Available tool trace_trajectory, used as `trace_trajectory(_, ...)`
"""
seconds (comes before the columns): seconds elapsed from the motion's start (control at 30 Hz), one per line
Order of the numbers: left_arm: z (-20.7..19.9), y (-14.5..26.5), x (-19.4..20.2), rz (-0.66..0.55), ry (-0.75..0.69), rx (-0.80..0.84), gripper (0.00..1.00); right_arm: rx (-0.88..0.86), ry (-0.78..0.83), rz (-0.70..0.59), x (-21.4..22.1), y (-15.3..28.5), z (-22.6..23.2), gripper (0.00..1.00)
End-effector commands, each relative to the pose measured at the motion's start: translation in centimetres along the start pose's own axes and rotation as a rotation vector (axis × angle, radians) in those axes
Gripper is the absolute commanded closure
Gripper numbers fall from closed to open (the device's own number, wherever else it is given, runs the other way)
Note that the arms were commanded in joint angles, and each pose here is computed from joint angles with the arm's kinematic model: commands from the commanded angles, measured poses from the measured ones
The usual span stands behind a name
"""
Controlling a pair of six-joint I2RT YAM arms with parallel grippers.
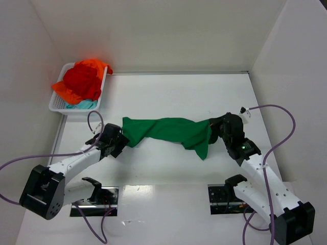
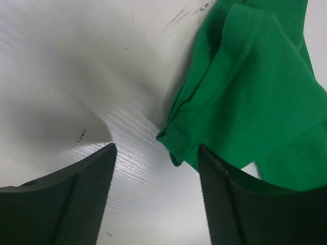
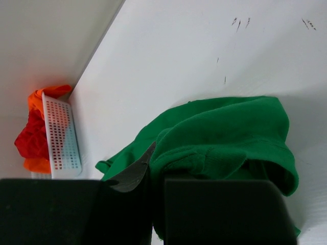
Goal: Fold and stack the t-shirts
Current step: Move the tshirt to the center of the board, then flatten out the tshirt
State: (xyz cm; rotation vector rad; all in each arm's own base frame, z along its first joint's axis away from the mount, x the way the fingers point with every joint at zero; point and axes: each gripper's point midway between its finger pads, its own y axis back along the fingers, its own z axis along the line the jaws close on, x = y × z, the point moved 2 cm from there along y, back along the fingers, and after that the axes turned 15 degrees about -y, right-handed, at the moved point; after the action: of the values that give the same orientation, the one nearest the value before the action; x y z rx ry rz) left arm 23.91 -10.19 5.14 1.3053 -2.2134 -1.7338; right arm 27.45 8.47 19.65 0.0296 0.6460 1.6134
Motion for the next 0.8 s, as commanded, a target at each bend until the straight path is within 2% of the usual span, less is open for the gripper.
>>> trace_trajectory(0.0, -1.2, -0.3, -1.2, -0.044, 0.027, 0.032, 0.29, -0.053, -0.017, -0.043, -1.0, 0.3, 1.1, 0.92)
trace_trajectory(0.03, -1.1, -0.5, -1.1, -0.038, 0.025, 0.023, 0.37, -0.053, -0.017, -0.043, -1.0, 0.3, 1.1, 0.92)
trace_trajectory(0.17, -1.0, -1.1, -1.2, -0.040, 0.013, 0.007, 0.44, -0.047, -0.014, -0.031, -0.8, 0.3, 1.0, 0.92)
trace_trajectory(0.4, -1.3, -1.9, -1.0, -0.018, 0.008, -0.009, 0.44, -0.047, -0.005, -0.032, -0.8, 0.3, 0.9, 0.92)
trace_trajectory(0.53, -1.8, -1.8, -1.4, -0.030, 0.012, 0.008, 0.48, -0.047, -0.005, -0.032, -0.8, 0.3, 0.9, 0.93)
trace_trajectory(0.57, -1.7, -2.0, -1.2, -0.025, 0.010, 0.001, 0.51, -0.047, -0.005, -0.032, -0.8, 0.3, 0.9, 0.93)
trace_trajectory(0.77, -1.8, -1.9, -1.5, -0.033, 0.010, -0.004, 0.82, -0.039, -0.002, -0.029, -0.8, 0.3, 0.7, 0.93)
